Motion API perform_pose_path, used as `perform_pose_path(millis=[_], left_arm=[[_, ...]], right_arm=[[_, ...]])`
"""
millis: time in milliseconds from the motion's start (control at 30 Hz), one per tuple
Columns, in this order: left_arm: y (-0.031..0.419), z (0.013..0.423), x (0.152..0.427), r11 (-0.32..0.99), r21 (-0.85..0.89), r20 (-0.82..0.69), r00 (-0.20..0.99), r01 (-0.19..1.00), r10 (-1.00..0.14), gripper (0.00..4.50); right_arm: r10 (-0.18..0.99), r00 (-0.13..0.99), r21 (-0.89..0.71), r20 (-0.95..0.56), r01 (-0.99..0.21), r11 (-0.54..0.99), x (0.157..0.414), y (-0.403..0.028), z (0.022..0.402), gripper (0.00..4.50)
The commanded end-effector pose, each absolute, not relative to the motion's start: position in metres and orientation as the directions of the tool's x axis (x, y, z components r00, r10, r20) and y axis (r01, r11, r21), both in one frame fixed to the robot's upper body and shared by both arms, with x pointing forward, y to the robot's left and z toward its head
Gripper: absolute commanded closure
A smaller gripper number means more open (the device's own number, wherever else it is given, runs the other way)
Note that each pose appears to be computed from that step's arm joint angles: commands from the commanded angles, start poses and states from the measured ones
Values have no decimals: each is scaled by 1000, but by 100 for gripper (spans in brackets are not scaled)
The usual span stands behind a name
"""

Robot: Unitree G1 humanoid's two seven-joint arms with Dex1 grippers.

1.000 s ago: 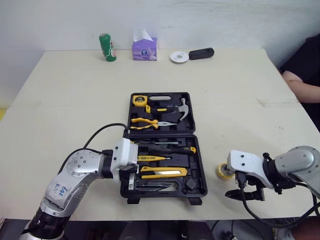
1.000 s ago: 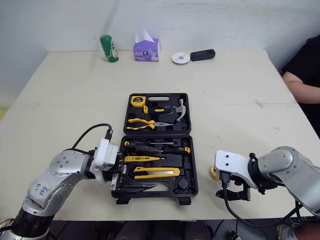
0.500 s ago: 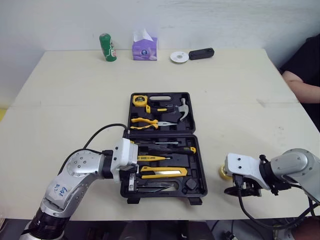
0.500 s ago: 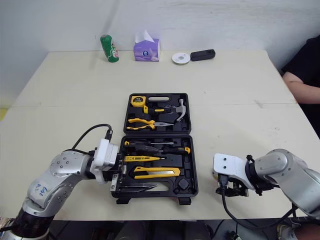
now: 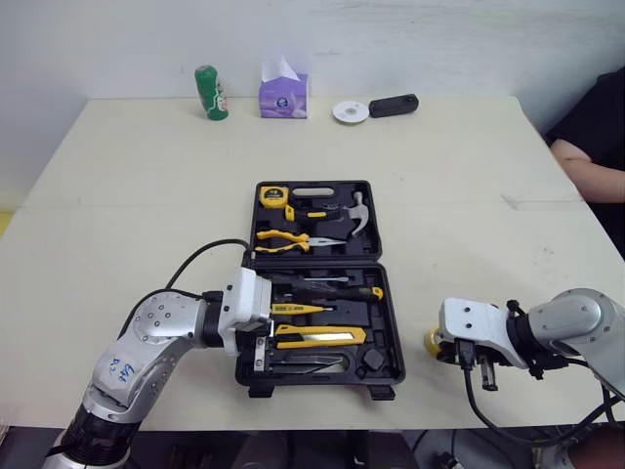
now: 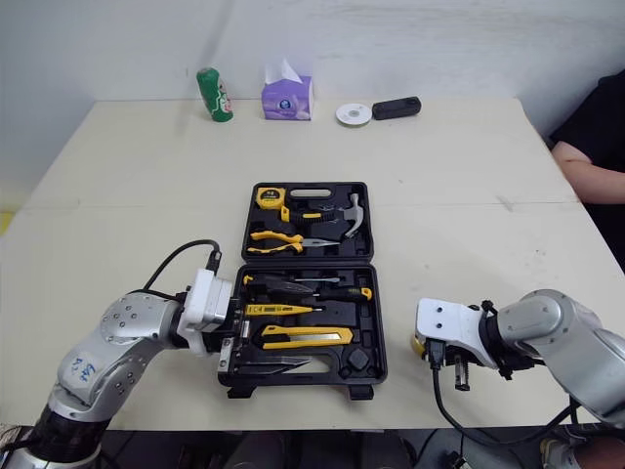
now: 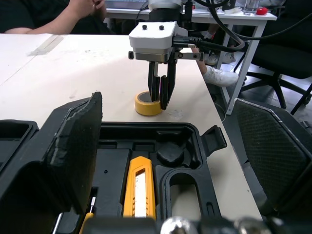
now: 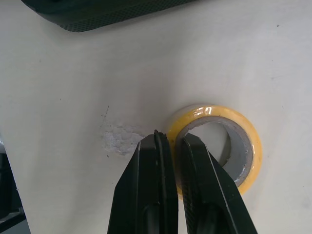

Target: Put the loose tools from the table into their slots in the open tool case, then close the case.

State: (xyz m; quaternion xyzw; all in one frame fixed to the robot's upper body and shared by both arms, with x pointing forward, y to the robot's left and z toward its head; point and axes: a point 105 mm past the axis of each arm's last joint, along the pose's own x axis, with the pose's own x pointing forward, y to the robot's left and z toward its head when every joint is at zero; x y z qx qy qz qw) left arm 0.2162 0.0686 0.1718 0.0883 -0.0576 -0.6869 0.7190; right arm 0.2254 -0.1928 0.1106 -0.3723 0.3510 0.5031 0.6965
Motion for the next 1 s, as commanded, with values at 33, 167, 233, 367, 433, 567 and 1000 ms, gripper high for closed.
perform_pose_path(millis=[33,167,233,367,433,567,1000], left_arm=[[69,178,215,37,179,-15,40,983,-999,0],[72,190,220,56,203,16,54,978,-998,0],[74,191,217,33,215,1,33,976,-999,0],[83,181,213,-17,252,-80,3,968,-997,0],[89,172,213,-27,252,-120,4,967,-993,0],[91,166,213,-4,241,-122,26,971,-992,0],[96,154,206,44,208,-150,77,977,-986,0]], right_arm=[[488,222,-164,-844,-973,160,223,-190,123,447],[518,244,-217,-820,-970,113,229,-192,139,447],[536,238,-245,-810,-968,60,230,-189,149,447],[619,137,-227,-773,-972,-68,223,-161,169,447],[645,75,-210,-760,-968,-135,218,-145,173,447],[661,-5,-201,-751,-951,-236,217,-119,170,447],[608,-84,-137,-789,-941,-309,216,-94,143,447]])
